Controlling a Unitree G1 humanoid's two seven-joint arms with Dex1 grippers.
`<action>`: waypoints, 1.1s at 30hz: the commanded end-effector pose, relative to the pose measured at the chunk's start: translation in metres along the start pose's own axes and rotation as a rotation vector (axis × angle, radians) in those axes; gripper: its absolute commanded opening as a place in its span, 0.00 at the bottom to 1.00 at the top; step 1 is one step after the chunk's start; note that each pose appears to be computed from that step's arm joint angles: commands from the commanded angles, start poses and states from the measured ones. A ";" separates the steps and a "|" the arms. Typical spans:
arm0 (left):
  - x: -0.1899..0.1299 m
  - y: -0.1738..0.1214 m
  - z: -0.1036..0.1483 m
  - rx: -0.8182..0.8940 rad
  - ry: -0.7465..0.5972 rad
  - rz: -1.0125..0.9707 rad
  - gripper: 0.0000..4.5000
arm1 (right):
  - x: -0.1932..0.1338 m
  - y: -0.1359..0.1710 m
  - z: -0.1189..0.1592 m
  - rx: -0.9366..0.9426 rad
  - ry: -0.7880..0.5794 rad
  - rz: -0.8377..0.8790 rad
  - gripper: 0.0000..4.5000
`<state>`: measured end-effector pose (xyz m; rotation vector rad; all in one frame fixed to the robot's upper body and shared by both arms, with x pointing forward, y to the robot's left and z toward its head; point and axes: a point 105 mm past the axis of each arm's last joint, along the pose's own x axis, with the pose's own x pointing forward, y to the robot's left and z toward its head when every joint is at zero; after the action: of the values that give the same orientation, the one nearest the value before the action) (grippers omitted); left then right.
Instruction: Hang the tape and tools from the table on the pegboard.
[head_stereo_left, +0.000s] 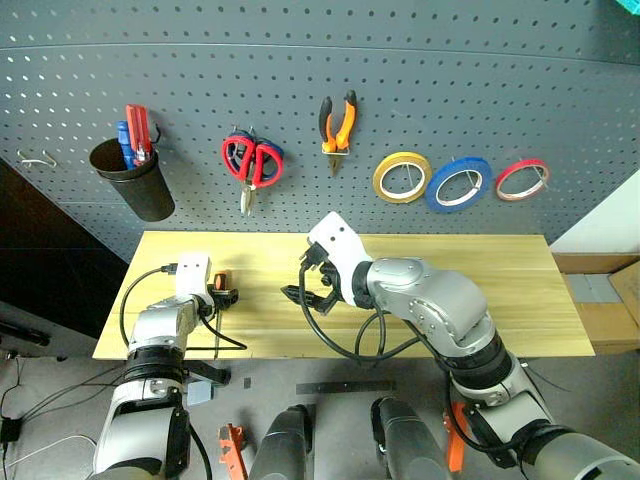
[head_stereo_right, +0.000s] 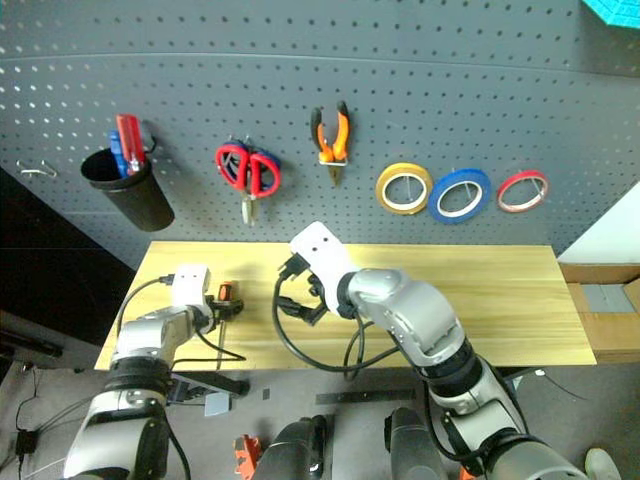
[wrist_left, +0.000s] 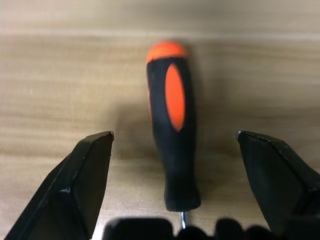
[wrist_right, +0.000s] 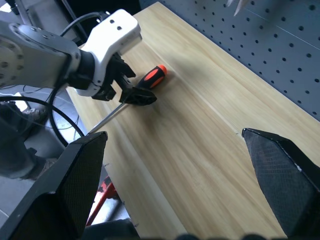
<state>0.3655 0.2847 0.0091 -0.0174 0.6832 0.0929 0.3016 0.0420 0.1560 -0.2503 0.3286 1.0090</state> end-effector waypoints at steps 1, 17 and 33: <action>-0.001 0.005 0.011 -0.036 -0.051 0.014 0.68 | -0.001 0.008 0.015 -0.041 -0.050 0.028 1.00; -0.085 0.003 0.074 0.202 -0.557 0.057 0.17 | -0.041 0.022 0.073 -0.308 -0.354 0.113 1.00; -0.251 -0.040 0.226 0.215 -1.384 -0.043 0.17 | -0.056 0.012 0.120 -0.509 -0.576 0.083 1.00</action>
<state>0.3286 0.2245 0.3172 0.2213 -0.5914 -0.0647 0.2865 0.0476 0.2685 -0.3936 -0.3660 1.1994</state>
